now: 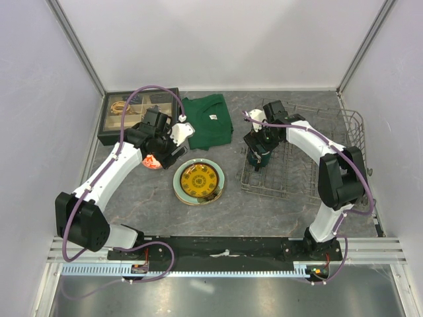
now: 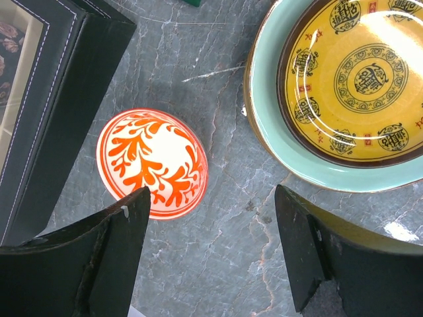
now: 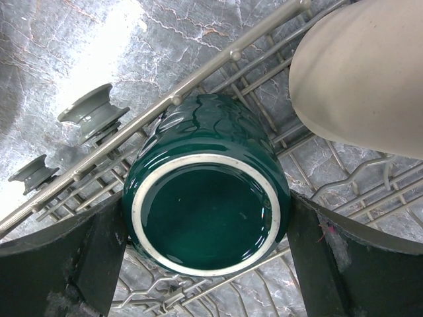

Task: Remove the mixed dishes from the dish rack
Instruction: Pick up the cup from the dish rack.

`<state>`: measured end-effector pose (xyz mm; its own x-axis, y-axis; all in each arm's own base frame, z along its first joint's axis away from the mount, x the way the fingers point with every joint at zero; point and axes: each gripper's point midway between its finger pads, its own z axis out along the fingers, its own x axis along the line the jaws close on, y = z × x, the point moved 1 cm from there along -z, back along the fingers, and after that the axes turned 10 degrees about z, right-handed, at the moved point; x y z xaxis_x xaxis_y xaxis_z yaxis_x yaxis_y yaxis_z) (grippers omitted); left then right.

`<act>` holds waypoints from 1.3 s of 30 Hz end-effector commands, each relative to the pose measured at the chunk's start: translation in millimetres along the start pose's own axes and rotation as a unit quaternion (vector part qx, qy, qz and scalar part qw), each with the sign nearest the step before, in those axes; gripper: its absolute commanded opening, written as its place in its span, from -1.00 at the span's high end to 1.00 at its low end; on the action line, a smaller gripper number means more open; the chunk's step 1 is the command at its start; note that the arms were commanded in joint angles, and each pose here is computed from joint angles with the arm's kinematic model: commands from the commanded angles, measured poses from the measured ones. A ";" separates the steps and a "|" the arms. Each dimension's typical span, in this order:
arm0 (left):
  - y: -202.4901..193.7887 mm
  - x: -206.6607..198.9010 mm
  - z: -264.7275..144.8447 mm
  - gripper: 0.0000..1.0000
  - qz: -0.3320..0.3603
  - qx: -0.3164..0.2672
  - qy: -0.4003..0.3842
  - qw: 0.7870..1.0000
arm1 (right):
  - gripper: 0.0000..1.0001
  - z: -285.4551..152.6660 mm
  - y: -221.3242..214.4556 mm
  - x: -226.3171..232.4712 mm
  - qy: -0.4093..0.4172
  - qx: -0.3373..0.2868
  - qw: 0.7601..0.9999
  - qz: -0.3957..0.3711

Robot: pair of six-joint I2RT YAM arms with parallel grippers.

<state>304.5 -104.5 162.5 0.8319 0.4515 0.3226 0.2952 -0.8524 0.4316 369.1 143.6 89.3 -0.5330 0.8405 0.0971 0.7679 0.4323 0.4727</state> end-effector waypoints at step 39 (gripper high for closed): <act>-1.5 -1.8 2.8 -0.62 -0.002 -0.001 0.003 1.000 | 0.13 1.3 -7.8 4.4 0.005 0.022 1.000 -0.021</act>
<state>299.9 -102.7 154.3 0.8387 0.4487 0.3088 0.3041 -0.8561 0.4179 370.1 144.9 83.5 -0.5488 0.8309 0.0915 0.7545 0.4453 0.4821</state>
